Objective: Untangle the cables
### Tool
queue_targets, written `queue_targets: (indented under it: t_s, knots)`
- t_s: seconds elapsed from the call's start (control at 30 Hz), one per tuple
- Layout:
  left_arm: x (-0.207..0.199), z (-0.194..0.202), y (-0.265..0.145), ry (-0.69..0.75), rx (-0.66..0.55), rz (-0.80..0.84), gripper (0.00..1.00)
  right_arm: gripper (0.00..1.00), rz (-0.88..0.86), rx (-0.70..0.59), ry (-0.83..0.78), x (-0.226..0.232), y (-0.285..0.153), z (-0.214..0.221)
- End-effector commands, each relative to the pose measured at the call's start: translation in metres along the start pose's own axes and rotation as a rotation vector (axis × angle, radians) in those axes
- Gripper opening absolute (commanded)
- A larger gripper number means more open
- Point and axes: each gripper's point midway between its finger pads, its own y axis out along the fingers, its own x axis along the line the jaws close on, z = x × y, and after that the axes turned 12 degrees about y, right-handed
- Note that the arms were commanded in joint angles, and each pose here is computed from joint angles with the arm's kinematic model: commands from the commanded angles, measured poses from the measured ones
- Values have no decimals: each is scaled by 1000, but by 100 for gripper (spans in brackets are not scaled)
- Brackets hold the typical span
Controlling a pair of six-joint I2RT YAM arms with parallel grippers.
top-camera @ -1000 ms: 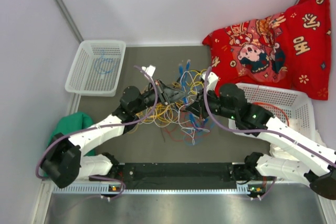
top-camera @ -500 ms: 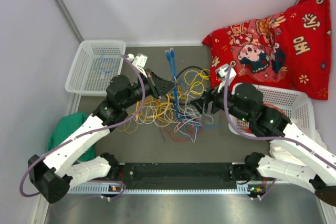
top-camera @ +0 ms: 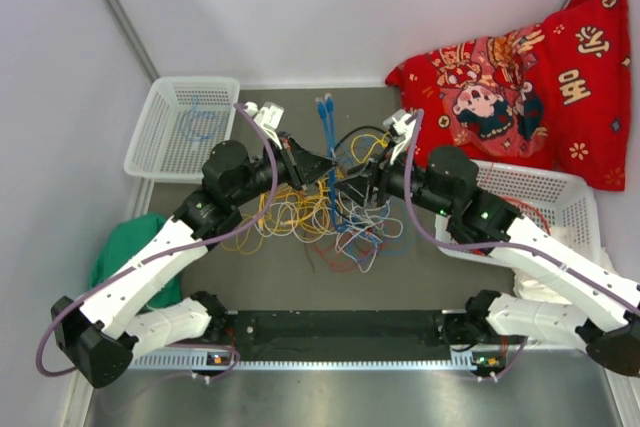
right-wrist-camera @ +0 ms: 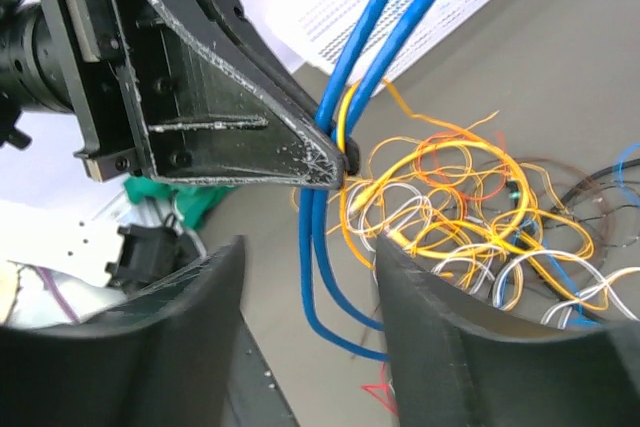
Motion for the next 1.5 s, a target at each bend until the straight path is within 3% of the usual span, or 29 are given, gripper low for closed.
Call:
queue_targets:
  t_s: [0.0, 0.43, 0.53, 0.63, 0.67, 0.7, 0.73, 0.83, 0.93, 1.07, 1.33, 1.47]
  knots:
    - [-21, -36, -4, 40, -101, 64, 0, 61, -127, -31, -4, 28, 5, -12]
    - [-26, -48, -6, 49, -119, 63, 0, 55, -121, 80, 33, 7, 28, 33]
    - [-25, -48, -5, 51, -122, 59, 0, 39, -128, 75, 37, 8, 33, 32]
    - [-21, -46, -7, 58, -114, 39, 0, 18, -110, 58, 34, 6, 33, 26]
    - [-17, -45, -9, 57, -112, 14, 0, 6, -107, 49, 30, 8, 29, 23]
    - [-14, -43, -9, 58, -110, -1, 5, 0, -84, 45, 26, 5, 28, 20]
    - [-10, -42, -10, 69, -108, -18, 40, 0, -77, 38, 18, 5, 25, 17]
    - [7, -36, -19, 71, -97, -119, 99, 0, -28, 29, 0, 3, 11, 9]
    - [24, -25, -29, 85, -76, -210, 99, 0, 8, 0, -8, 2, -2, -2]
    - [27, -10, -41, 90, -78, -206, 98, 0, 32, -25, -6, 4, -12, -13]
    - [-14, 57, -38, 60, -12, 188, 89, 0, 40, -63, 22, 9, -17, -26]
    - [-21, 49, -38, 103, -125, 257, 88, 0, 5, -41, 50, 18, -13, -25]
